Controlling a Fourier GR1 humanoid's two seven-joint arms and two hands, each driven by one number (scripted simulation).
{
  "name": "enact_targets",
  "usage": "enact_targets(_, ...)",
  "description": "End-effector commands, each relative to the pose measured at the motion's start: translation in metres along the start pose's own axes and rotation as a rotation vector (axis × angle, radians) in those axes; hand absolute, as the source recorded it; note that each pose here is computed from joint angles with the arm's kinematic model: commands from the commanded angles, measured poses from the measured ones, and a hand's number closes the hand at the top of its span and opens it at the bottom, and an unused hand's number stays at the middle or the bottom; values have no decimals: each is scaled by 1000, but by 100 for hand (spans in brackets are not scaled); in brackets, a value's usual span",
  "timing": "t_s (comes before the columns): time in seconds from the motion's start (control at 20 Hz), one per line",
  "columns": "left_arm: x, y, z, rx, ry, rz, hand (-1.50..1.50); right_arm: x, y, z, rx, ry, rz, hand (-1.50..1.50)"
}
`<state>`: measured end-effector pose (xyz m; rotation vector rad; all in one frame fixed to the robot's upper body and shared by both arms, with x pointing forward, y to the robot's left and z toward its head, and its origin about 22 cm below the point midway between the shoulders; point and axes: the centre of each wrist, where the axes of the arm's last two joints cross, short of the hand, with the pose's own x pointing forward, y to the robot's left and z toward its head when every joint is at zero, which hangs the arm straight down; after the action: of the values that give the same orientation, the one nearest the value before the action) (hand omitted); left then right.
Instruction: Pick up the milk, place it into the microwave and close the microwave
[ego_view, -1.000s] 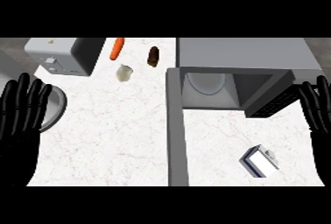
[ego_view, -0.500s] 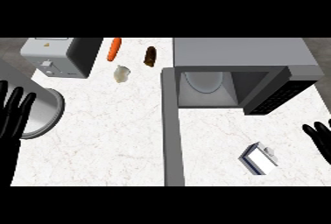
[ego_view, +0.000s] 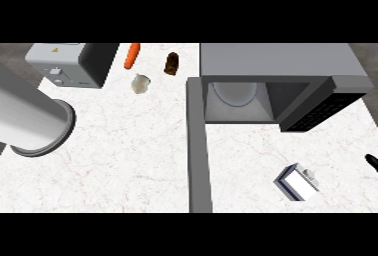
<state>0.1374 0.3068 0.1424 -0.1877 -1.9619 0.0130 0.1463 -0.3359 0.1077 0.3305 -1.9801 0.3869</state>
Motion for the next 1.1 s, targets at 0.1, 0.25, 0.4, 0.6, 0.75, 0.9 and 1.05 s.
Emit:
enact_targets(0.1,13,1,23,1,-6,-2,-150,-22,-17,13,-15,45,38,-150)
enact_targets(0.25,27,15,34,-6,-3,-3,-150,-39,-7,20,-50,100,37,-150)
enact_targets(0.4,24,14,41,6,3,-5,-150,-56,-14,30,-99,143,50,-150)
enact_targets(0.6,30,21,41,5,-10,-1,-150,-84,-18,42,-146,184,110,-150)
enact_targets(0.75,28,28,47,-15,6,-9,-150,-126,-11,31,-134,221,115,-150)
enact_targets(0.9,42,19,49,-21,15,8,-150,-147,-22,46,-147,260,129,-150)
enact_targets(1.05,28,34,63,-6,-13,10,-150,-156,-44,61,-155,289,146,-150)
